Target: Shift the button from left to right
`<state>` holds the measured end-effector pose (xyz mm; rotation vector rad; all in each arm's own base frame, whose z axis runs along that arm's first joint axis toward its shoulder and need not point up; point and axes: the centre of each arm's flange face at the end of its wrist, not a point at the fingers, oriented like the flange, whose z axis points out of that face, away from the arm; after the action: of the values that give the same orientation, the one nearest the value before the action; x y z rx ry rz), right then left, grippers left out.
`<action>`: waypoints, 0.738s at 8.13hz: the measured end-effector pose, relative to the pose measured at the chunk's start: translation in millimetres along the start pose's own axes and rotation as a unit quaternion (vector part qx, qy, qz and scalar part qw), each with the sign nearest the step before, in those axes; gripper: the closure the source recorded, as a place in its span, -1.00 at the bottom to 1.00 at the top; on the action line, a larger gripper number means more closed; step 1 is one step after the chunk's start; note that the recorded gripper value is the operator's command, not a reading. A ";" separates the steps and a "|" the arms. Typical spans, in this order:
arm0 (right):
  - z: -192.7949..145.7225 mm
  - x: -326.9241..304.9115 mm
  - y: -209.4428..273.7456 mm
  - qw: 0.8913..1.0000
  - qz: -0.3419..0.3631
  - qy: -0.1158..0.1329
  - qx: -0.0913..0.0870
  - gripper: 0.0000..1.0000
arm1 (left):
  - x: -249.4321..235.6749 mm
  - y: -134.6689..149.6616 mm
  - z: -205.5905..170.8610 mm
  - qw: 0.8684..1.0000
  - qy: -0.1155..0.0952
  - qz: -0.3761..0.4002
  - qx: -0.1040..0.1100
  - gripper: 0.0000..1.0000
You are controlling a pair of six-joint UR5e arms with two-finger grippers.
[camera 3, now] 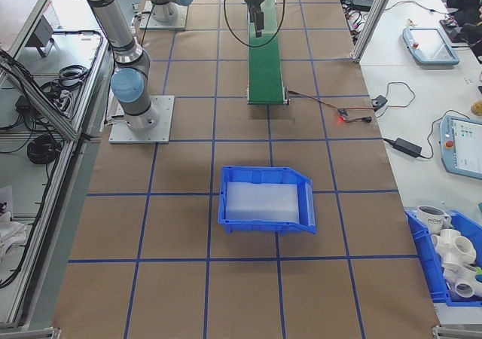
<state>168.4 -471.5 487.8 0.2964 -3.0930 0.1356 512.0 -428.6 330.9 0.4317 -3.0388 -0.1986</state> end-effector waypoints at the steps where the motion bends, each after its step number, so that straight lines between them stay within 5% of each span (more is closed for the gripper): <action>1: 0.5 0.1 0.1 1.000 -0.001 0.000 -0.001 -1.00 | 20.5 0.6 -18.9 1.000 -0.005 -0.006 0.003 0.96; 6: 1.7 0.3 -0.3 1.000 0.002 0.001 -0.003 -1.00 | 207.1 -16.2 -94.0 0.983 -0.031 -0.177 0.026 0.96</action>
<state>168.1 -472.0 486.1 0.2887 -3.0916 0.1271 325.8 -513.5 431.4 0.9875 -3.0060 -0.1507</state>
